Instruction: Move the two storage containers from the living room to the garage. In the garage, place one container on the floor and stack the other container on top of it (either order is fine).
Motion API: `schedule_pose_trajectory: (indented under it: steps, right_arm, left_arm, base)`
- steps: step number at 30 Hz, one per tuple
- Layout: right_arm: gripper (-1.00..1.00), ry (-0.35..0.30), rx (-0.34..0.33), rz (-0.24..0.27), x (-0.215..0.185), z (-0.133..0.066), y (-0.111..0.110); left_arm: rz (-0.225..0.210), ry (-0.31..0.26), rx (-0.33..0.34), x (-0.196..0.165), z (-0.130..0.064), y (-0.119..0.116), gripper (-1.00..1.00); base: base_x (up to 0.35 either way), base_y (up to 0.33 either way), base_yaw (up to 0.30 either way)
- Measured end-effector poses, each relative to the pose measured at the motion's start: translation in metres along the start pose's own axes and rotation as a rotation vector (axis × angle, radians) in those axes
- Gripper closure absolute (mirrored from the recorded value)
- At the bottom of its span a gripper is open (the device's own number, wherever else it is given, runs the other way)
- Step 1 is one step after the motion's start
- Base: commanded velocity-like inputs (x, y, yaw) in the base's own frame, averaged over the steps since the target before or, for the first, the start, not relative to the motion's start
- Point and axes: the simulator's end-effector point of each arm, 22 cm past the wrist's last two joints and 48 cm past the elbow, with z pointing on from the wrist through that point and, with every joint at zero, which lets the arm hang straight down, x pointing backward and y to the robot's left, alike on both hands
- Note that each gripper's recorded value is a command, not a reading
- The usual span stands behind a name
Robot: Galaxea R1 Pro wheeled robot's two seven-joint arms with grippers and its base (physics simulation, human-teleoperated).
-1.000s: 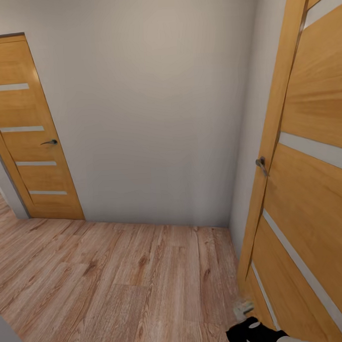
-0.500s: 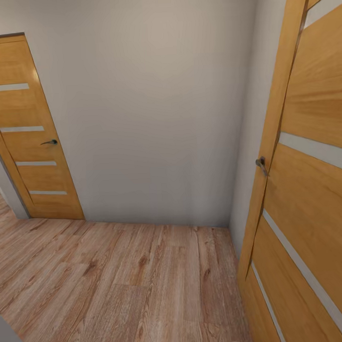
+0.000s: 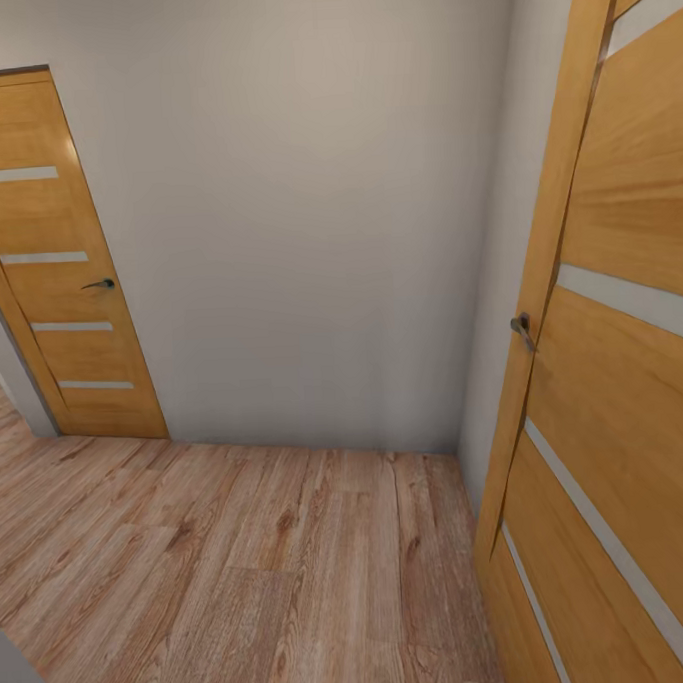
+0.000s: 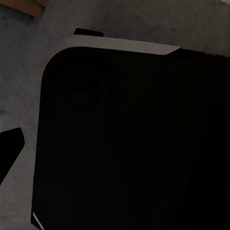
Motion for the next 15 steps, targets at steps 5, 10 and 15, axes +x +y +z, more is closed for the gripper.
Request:
schedule_pose_trajectory:
  steps: [5,10,15]
  right_arm:
    - [-1.00,-0.011,0.001,0.000,0.0014,-0.0006,-0.0012]
    - [-1.00,-0.015,0.001,-0.001,0.0015,-0.0008,-0.0013]
    - [-1.00,-0.016,0.001,-0.001,0.0014,-0.0008,-0.0012]
  left_arm:
    - [0.000,0.000,0.000,-0.0001,0.0000,0.0000,-1.00]
    - [0.000,0.000,0.000,0.0000,0.0000,0.0000,-1.00]
    - [0.000,0.000,0.000,-0.0001,0.0000,0.0000,-1.00]
  base:
    - [0.000,0.000,0.000]
    - [0.000,0.000,0.000]
    - [0.000,0.000,0.000]
